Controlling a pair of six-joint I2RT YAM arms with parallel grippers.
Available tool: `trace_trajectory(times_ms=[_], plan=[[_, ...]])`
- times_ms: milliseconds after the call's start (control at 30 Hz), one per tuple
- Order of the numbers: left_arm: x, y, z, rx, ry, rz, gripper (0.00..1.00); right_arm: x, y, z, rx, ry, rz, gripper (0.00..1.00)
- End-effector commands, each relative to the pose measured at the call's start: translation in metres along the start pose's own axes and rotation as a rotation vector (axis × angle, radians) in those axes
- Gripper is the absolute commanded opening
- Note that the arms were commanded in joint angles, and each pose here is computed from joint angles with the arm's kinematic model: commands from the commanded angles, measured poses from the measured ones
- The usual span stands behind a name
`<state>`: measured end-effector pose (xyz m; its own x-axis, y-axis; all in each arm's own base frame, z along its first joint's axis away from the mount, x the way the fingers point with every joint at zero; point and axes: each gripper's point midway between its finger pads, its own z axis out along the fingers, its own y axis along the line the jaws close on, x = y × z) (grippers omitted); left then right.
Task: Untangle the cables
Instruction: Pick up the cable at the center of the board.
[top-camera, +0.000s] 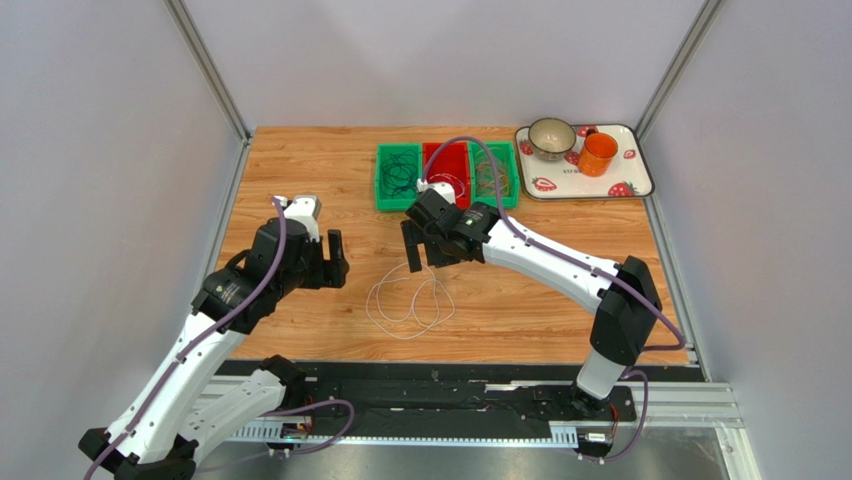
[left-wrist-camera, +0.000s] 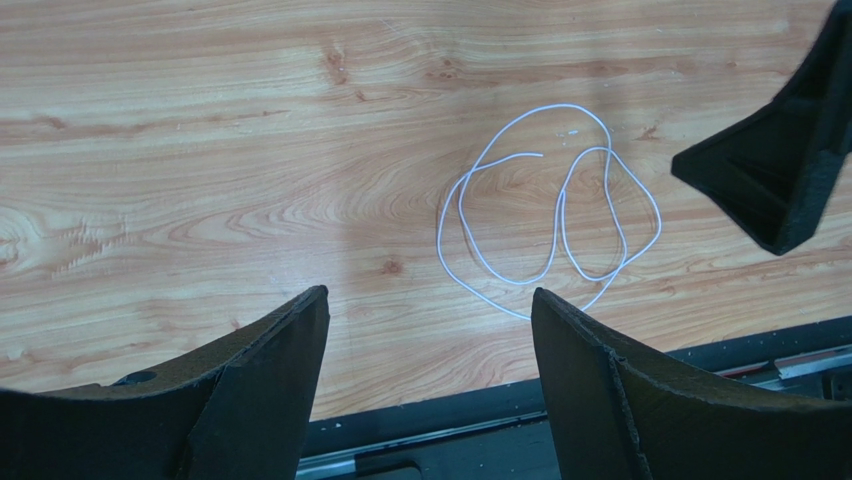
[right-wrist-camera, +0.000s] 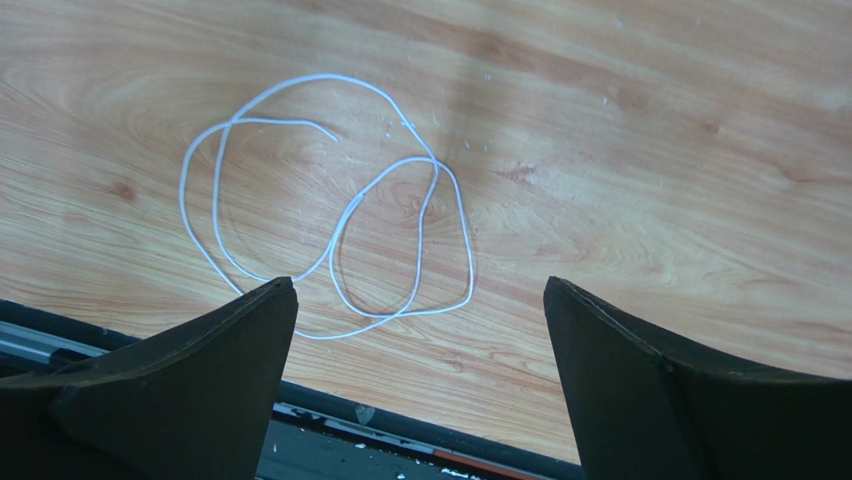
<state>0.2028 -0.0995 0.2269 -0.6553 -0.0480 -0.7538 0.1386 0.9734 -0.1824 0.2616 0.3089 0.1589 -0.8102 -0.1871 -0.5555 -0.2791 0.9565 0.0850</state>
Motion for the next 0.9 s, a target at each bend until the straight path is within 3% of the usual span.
trace_trajectory(times_ms=[0,567,867], plan=[[-0.003,-0.001,-0.001,0.014,-0.018,0.014,0.82,0.034,0.002,0.028,0.001,0.111,0.042,1.00],[-0.005,-0.002,-0.005,0.033,-0.042,0.015,0.82,0.092,-0.010,0.084,0.084,0.272,0.097,0.97],[-0.006,-0.002,-0.004,0.030,-0.042,0.017,0.82,0.122,-0.012,0.088,0.062,0.347,0.101,0.75]])
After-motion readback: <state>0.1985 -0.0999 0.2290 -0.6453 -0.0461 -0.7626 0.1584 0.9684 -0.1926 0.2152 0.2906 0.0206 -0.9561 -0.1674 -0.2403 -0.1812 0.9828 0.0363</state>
